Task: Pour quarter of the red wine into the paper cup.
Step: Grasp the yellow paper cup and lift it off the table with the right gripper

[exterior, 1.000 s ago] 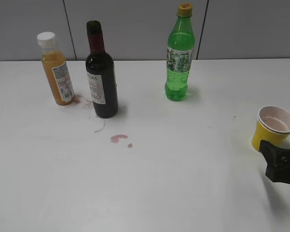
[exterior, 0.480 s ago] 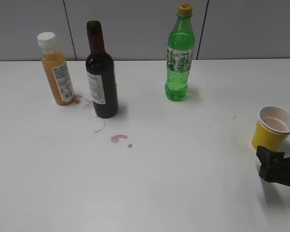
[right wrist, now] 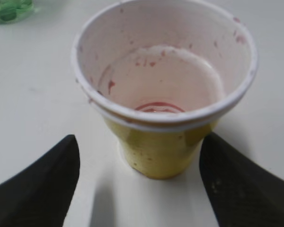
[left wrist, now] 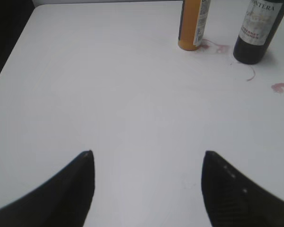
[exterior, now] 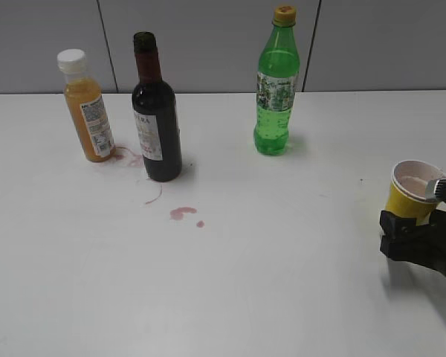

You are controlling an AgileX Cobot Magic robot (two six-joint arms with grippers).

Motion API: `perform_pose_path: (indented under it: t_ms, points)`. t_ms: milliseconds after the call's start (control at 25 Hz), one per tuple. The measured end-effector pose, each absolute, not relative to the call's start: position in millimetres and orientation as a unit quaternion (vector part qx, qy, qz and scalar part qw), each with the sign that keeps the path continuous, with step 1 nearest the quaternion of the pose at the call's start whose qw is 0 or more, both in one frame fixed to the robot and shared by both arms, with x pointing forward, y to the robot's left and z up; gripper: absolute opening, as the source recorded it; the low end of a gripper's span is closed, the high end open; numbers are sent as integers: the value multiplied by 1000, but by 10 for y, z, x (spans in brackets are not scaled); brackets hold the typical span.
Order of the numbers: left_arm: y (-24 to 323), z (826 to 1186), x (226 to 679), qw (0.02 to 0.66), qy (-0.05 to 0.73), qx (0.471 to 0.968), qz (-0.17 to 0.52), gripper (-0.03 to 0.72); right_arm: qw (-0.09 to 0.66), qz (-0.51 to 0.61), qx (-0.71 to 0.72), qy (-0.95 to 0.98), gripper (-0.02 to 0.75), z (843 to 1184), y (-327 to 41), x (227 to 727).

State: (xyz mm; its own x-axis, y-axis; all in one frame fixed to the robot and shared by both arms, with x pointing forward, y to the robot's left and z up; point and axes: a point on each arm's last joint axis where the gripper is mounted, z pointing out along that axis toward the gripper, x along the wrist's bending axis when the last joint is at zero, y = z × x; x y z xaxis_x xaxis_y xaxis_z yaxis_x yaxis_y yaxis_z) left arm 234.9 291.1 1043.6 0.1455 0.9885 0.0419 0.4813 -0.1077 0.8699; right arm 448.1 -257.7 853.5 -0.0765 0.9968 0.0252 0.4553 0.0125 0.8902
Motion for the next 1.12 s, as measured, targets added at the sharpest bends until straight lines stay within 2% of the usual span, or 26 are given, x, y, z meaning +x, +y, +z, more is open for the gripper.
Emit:
perform_pose_path:
  t_ms: [560, 1120]
  points:
    - [2911, 10436, 2349, 369, 556, 661, 343, 517, 350, 384, 603, 606, 591, 8326, -2536, 4760]
    - [2911, 10436, 2349, 370, 556, 660, 343, 517, 357, 382, 611, 594, 458, 8299, -2544, 4826]
